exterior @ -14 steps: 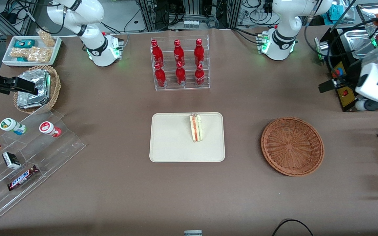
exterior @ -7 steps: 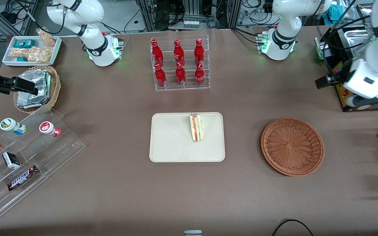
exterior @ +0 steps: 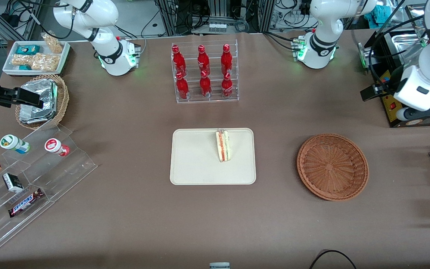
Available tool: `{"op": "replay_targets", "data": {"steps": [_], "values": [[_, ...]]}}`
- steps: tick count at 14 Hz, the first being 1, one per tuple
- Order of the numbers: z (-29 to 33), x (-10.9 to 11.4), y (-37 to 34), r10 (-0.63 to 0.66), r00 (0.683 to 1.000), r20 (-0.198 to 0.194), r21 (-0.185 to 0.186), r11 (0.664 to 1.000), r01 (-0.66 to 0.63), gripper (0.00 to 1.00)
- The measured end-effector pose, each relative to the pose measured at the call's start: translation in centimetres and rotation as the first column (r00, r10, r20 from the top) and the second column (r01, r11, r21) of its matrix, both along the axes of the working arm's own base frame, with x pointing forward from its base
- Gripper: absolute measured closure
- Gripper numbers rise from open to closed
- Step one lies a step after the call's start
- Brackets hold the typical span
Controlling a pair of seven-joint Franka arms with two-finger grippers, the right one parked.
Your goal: Place sandwich from basket to tray
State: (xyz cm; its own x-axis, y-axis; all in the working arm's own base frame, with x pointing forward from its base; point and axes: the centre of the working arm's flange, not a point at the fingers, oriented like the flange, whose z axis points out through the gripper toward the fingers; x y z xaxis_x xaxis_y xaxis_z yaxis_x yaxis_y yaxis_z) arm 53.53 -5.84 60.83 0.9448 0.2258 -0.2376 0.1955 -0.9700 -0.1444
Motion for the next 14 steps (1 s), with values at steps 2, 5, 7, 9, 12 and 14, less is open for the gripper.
{"op": "replay_targets", "data": {"steps": [2,5,7,9,12,14], "values": [[0.2,-0.1,-0.1,0.0,1.0,0.003,-0.011,1.0,0.0,0.0],[0.7,-0.4,-0.3,-0.001,1.0,0.012,-0.014,1.0,0.001,0.0],[1.0,-0.4,-0.3,-0.001,1.0,0.023,-0.015,1.0,0.001,0.0],[1.2,-0.3,-0.2,0.0,1.0,0.03,-0.016,1.0,0.0,0.0],[1.4,-0.1,-0.2,0.0,0.999,0.039,-0.018,1.0,0.0,0.0],[1.3,-0.1,-0.3,0.0,0.999,0.036,-0.021,1.0,0.001,0.0]]}}
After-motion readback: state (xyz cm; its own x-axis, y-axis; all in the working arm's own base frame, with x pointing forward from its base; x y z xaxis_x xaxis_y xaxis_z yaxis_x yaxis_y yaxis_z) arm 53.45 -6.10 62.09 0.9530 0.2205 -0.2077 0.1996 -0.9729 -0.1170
